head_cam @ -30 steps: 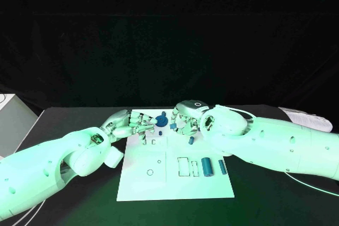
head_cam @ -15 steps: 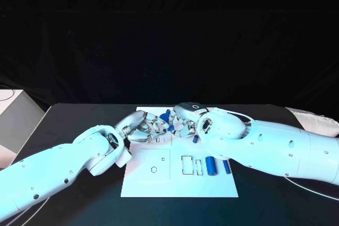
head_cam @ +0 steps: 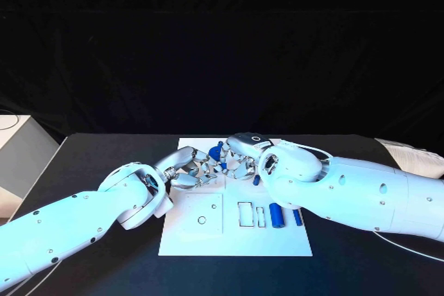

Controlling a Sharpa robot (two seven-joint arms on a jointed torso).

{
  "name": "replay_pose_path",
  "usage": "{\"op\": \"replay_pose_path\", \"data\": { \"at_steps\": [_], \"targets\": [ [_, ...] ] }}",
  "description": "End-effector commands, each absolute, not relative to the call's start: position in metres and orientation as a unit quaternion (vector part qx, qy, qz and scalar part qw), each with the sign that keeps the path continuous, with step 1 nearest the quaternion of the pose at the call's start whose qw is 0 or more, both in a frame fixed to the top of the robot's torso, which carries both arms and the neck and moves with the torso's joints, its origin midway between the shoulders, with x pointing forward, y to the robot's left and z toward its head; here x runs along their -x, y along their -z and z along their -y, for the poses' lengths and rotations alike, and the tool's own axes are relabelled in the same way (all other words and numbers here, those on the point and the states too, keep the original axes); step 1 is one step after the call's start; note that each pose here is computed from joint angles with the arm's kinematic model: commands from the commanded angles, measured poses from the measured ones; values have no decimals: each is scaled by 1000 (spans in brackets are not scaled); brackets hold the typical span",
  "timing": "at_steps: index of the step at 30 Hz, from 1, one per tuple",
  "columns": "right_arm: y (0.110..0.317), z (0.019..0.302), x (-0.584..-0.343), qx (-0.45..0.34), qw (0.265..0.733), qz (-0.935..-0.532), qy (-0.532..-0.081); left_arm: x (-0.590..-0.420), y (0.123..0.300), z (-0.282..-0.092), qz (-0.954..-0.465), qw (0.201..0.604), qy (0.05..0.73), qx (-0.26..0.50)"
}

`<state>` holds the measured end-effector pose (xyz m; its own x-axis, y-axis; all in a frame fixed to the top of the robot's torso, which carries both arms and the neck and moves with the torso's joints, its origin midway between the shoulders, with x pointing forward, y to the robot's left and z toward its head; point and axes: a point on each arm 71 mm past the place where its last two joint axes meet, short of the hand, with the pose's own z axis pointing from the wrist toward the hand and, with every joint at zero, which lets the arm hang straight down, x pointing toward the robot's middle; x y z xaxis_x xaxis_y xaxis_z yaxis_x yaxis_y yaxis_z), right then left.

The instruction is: Assemble the parts on the task board

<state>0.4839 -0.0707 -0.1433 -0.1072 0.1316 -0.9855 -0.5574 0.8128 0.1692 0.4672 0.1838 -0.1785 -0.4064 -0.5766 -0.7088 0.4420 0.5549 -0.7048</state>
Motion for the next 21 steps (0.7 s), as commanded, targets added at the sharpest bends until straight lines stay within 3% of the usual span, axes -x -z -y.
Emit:
{"op": "replay_pose_path", "data": {
  "at_steps": [1,21],
  "targets": [
    [143,71,-483,153,653,-692,-265,-467,180,-183,-697,550,458,40],
    [144,73,-483,156,648,-698,-263,-470,181,-190,-692,560,452,60]
  ]
}}
